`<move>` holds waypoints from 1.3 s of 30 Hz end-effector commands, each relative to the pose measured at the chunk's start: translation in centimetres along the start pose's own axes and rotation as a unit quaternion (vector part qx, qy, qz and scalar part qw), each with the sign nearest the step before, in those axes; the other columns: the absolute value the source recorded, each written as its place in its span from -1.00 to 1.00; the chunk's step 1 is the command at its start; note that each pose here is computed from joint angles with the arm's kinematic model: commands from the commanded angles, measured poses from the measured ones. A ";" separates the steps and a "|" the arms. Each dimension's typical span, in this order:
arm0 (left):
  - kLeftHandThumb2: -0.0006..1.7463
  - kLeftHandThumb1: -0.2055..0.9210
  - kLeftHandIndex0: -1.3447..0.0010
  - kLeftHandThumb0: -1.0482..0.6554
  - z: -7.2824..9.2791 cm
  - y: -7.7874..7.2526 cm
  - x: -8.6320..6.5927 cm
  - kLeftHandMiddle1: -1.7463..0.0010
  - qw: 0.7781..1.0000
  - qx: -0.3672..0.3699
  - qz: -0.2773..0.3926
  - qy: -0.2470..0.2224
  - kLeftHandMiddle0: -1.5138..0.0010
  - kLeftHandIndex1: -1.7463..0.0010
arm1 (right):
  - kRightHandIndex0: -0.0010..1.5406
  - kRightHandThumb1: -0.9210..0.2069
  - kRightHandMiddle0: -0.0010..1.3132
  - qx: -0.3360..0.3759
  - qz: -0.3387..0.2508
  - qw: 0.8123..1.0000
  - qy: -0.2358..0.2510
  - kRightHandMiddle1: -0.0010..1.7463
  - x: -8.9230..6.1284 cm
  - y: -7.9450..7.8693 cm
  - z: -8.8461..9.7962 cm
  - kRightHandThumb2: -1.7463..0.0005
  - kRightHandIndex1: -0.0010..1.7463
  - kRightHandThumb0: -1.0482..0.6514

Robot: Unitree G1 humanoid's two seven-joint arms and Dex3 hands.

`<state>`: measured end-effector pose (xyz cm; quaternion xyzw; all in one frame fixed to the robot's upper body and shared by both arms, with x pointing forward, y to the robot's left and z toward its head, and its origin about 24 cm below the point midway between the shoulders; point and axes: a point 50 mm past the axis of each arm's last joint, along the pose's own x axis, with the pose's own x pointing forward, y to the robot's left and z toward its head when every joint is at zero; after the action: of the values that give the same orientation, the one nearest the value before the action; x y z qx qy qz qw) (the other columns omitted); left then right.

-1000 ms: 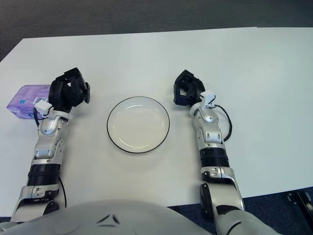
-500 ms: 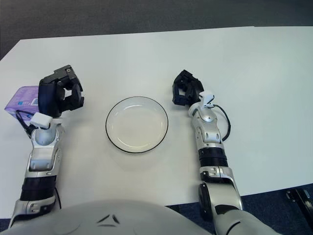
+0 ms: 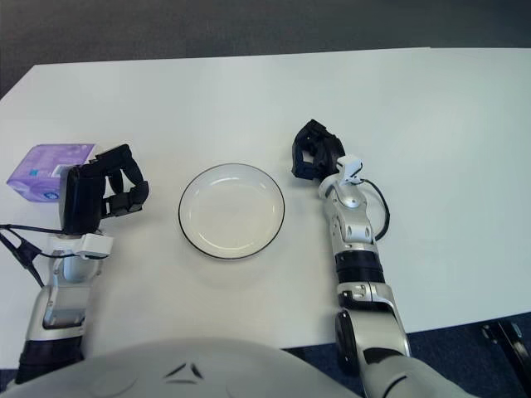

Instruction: Put the tissue paper into the plate.

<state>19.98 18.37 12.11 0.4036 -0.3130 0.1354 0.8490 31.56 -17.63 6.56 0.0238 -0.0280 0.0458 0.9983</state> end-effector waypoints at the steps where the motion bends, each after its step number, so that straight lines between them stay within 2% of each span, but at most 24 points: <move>1: 0.19 0.51 -0.64 -0.33 -1.2 0.1 -0.7 -1.00 0.998 0.057 -0.011 0.016 -0.82 -1.00 | 0.64 0.03 -0.09 0.034 -0.024 0.992 0.122 1.00 -3.4 0.2 -6.1 -0.48 1.00 -0.32; 7: 0.17 0.57 -0.57 -0.35 -1.7 1.1 -0.7 -1.00 0.992 0.124 -0.014 0.008 -0.76 -1.00 | 0.64 0.03 -0.09 0.035 -0.024 0.991 0.123 1.00 -3.5 0.1 -6.1 -0.48 1.00 -0.32; 11: 0.19 0.54 -0.45 -0.35 -2.0 1.7 -0.6 -1.00 0.987 0.158 -0.012 0.000 -0.66 -1.00 | 0.64 0.04 -0.09 0.036 -0.024 0.991 0.124 1.00 -3.5 0.0 -6.1 -0.48 1.00 -0.32; 13: 0.31 0.29 -0.16 -0.33 -2.5 2.3 -0.5 -1.00 0.981 0.192 -0.013 -0.009 -0.56 -1.00 | 0.64 0.04 -0.09 0.036 -0.023 0.991 0.124 1.00 -3.5 -0.1 -6.1 -0.48 1.00 -0.32; 15: 0.38 0.13 0.02 -0.32 -2.8 2.6 -0.5 -1.00 0.978 0.209 -0.015 -0.013 -0.48 -1.00 | 0.64 0.04 -0.09 0.036 -0.023 0.991 0.124 1.00 -3.5 -0.1 -6.1 -0.48 1.00 -0.32; 18: 0.33 0.16 0.16 -0.30 -3.1 2.9 -0.5 -0.97 0.970 0.243 -0.026 -0.004 -0.24 -1.00 | 0.64 0.03 -0.09 0.035 -0.020 0.992 0.124 1.00 -3.5 -0.2 -6.1 -0.48 1.00 -0.32; 20: 0.14 0.39 0.35 -0.26 -3.3 3.2 -0.5 -0.82 0.965 0.261 -0.031 0.006 0.10 -1.00 | 0.64 0.03 -0.09 0.034 -0.018 0.992 0.124 1.00 -3.5 -0.2 -6.1 -0.48 1.00 -0.32; 23: -0.02 0.57 0.47 -0.24 -3.6 3.7 -0.4 -0.67 0.964 0.265 -0.030 0.016 0.33 -1.00 | 0.64 0.03 -0.09 0.034 -0.018 0.991 0.125 1.00 -3.5 -0.3 -6.2 -0.47 1.00 -0.32; 26: -0.16 0.72 0.56 -0.22 -3.9 3.9 -0.1 -0.51 0.962 0.272 -0.027 0.014 0.47 -0.99 | 0.64 0.03 -0.09 0.034 -0.019 0.991 0.126 1.00 -3.5 -0.3 -6.2 -0.47 1.00 -0.32; 29: -0.25 0.88 0.66 -0.52 -4.2 4.0 0.1 -0.32 0.958 0.285 -0.029 0.007 0.56 -0.70 | 0.64 0.03 -0.09 0.034 -0.019 0.991 0.126 1.00 -3.5 -0.4 -6.2 -0.47 1.00 -0.32; 30: -0.26 0.90 0.71 -0.56 -4.4 4.1 0.2 -0.26 0.954 0.297 -0.035 0.003 0.60 -0.65 | 0.64 0.03 -0.09 0.033 -0.019 0.991 0.126 1.00 -3.5 -0.4 -6.2 -0.47 1.00 -0.32; 32: -0.33 0.84 0.87 -0.66 -4.7 4.3 0.3 0.00 0.949 0.312 -0.045 -0.001 0.76 -0.51 | 0.64 0.03 -0.09 0.033 -0.017 0.991 0.126 1.00 -3.5 -0.4 -6.2 -0.47 1.00 -0.32; 36: -0.38 0.81 0.97 -0.73 -5.1 4.7 0.2 0.23 0.941 0.332 -0.063 0.004 0.88 -0.39 | 0.64 0.03 -0.09 0.035 -0.016 0.991 0.125 1.00 -3.5 -0.5 -6.2 -0.47 1.00 -0.32; 39: -0.46 0.86 0.99 -0.80 -5.3 5.2 0.3 0.46 0.932 0.355 -0.073 0.008 0.93 -0.21 | 0.64 0.03 -0.09 0.037 -0.017 0.991 0.126 1.00 -3.5 -0.5 -6.2 -0.47 1.00 -0.32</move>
<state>20.00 25.05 12.59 0.6763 -0.2232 0.1789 0.6788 31.42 -18.29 6.23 0.0277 -0.0253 0.0432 0.9984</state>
